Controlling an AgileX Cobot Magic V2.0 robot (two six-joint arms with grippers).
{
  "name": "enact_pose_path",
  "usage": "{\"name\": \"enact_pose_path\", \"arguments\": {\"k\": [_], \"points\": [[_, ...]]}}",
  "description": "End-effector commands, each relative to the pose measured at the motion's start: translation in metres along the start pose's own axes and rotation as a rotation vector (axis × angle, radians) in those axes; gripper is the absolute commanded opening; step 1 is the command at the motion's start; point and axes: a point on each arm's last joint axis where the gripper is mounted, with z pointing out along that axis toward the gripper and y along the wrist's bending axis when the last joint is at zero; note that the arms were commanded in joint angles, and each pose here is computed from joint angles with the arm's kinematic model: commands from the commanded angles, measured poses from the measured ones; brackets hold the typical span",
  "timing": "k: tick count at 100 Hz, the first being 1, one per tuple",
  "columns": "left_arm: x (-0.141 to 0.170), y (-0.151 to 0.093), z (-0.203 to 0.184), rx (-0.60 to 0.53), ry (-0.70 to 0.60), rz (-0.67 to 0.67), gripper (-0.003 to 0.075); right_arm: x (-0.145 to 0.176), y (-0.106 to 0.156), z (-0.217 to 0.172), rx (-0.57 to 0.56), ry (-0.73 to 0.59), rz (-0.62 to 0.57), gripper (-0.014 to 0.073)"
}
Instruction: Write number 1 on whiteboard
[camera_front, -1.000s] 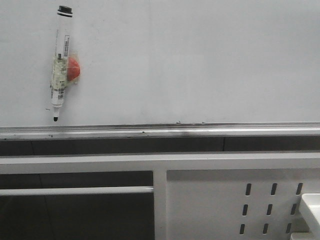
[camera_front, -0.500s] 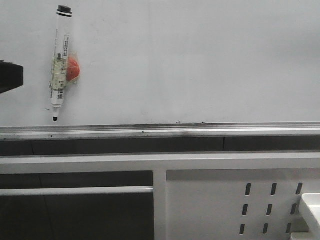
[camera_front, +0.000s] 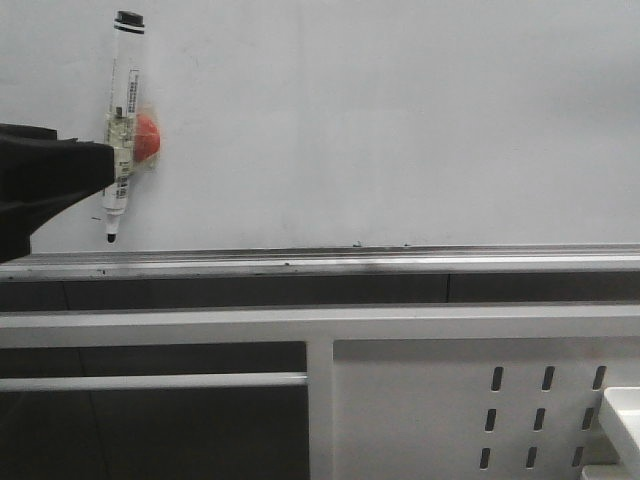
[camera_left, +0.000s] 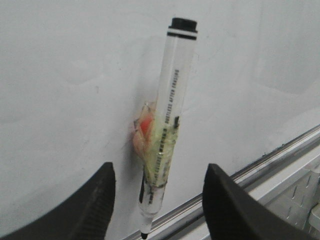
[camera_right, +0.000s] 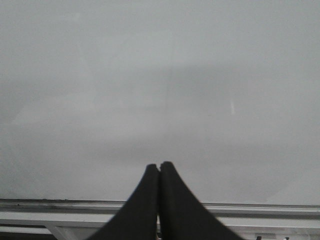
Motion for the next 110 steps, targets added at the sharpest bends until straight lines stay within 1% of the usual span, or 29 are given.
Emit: {"name": "enact_pose_path", "arguments": {"k": [1,14,29,45,67,88,92,94,97,101,102,104,105,106,107,110], "points": [[-0.011,0.0,0.003,-0.009,-0.111,-0.019,0.0369,-0.016,0.001,-0.002,0.002,-0.087,-0.008,-0.005],[-0.001,0.001,0.008,-0.013,-0.08,-0.025,0.0369,-0.017,0.001,-0.002,0.004,-0.097,-0.008,-0.005],[0.002,0.002,0.012,-0.021,-0.135,-0.031,0.0369,-0.018,0.001,-0.002,0.006,-0.11,-0.008,-0.005],[0.01,0.002,0.018,-0.023,-0.126,-0.034,0.0369,-0.019,0.0,-0.002,0.007,-0.119,-0.007,-0.005],[0.003,0.004,0.029,-0.036,-0.163,-0.036,0.0369,-0.021,0.0,-0.002,0.01,-0.134,-0.007,-0.005],[0.001,0.004,0.031,-0.038,-0.173,-0.034,0.0361,-0.021,0.0,-0.002,0.01,-0.134,-0.007,-0.005],[0.001,0.003,0.031,-0.03,-0.173,-0.032,0.0331,-0.021,0.0,-0.002,0.01,-0.134,-0.007,-0.005],[0.001,0.003,0.032,-0.02,-0.175,-0.029,0.0287,-0.021,0.0,-0.002,0.01,-0.134,-0.007,-0.005],[0.001,0.001,0.032,-0.007,-0.175,-0.025,0.0244,-0.021,0.0,-0.002,0.01,-0.134,-0.007,-0.005],[0.0,-0.001,0.032,0.013,-0.175,-0.019,0.0136,-0.021,0.0,-0.002,0.01,-0.134,-0.01,-0.005],[0.0,-0.002,0.032,0.024,-0.175,-0.015,0.0097,-0.021,0.0,-0.002,0.007,-0.134,-0.01,-0.005],[0.001,-0.003,0.032,0.039,-0.175,-0.011,0.0055,-0.02,0.001,-0.002,0.005,-0.13,-0.019,-0.005],[0.001,-0.003,0.032,0.044,-0.175,-0.009,0.0014,-0.02,0.001,-0.002,0.002,-0.13,-0.025,-0.005],[0.001,-0.004,0.032,0.049,-0.175,-0.008,-0.0006,-0.02,0.001,-0.002,-0.002,-0.127,-0.03,-0.005],[0.001,-0.005,0.032,0.061,-0.175,-0.001,-0.0018,-0.02,0.002,-0.002,-0.004,-0.128,-0.036,-0.005],[0.001,-0.007,0.031,0.078,-0.175,0.004,-0.0018,-0.019,0.003,-0.002,-0.017,-0.118,-0.07,-0.005]]}}
